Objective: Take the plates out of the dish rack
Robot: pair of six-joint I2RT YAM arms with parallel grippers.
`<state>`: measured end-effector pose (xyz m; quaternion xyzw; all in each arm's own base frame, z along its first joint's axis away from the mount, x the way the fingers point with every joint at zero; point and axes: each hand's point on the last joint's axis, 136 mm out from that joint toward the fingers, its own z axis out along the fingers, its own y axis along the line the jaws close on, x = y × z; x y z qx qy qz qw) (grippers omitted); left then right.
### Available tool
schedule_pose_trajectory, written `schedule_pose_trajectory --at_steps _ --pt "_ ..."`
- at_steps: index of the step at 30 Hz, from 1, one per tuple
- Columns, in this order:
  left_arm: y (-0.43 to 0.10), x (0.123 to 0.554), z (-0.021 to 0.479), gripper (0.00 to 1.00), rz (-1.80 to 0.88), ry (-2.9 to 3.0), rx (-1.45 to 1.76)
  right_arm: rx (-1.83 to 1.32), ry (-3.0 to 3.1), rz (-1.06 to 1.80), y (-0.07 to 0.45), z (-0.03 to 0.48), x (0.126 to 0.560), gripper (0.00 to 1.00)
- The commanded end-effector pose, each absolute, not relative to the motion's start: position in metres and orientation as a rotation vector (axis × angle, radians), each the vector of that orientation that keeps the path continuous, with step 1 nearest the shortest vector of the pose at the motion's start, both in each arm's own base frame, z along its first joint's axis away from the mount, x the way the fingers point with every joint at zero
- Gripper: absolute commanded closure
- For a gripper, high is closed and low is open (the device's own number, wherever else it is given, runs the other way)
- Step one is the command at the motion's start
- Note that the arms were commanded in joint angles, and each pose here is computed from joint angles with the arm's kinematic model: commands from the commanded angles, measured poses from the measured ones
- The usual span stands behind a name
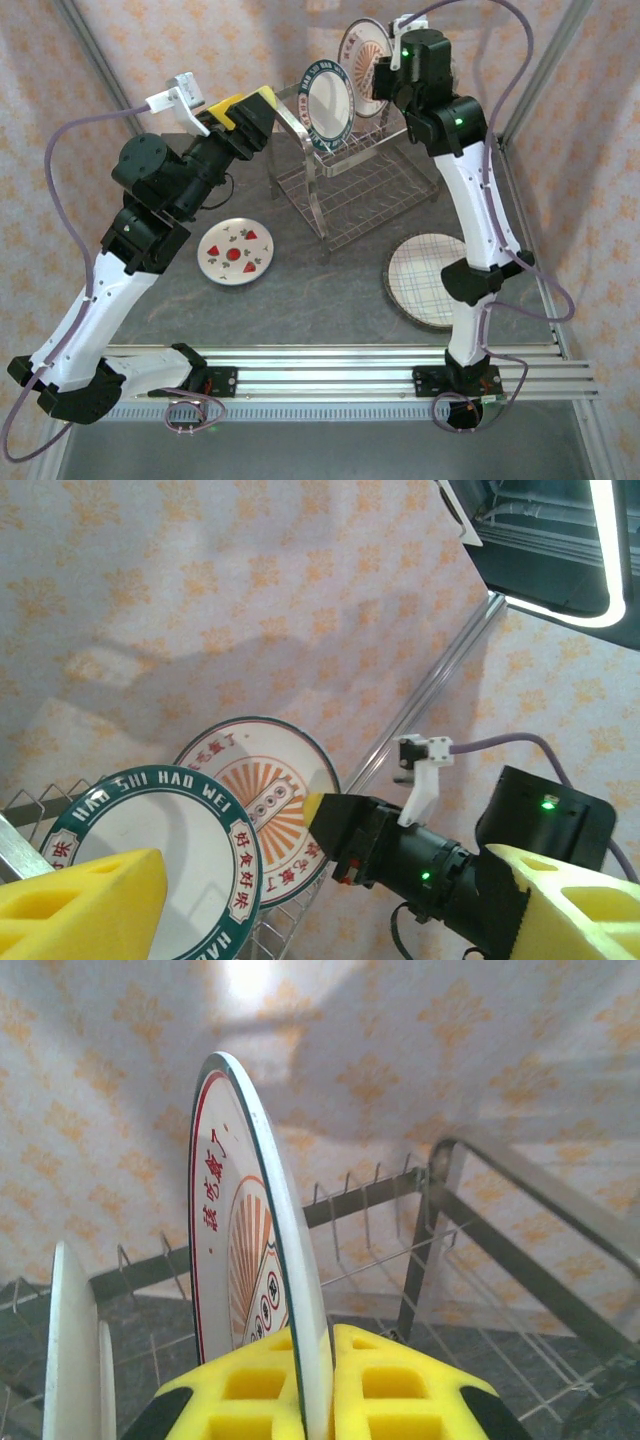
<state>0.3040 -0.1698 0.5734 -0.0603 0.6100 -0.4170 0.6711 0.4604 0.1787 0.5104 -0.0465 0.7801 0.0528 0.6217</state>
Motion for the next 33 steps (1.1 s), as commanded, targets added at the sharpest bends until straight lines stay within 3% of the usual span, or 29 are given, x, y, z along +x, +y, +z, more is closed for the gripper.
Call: schedule_pose_trajectory --at_steps 1,16,33 --pt "-0.174 0.293 0.596 0.19 -1.012 1.306 -0.114 -0.011 1.609 0.124 0.154 0.576 0.434 1.0" --pt "-0.218 0.316 0.579 0.2 -1.183 1.443 -0.139 0.106 1.53 0.172 0.122 0.613 0.39 1.0" --pt "-0.319 0.354 0.541 0.19 -1.538 1.616 -0.227 0.141 1.509 0.447 0.12 0.63 0.335 1.0"
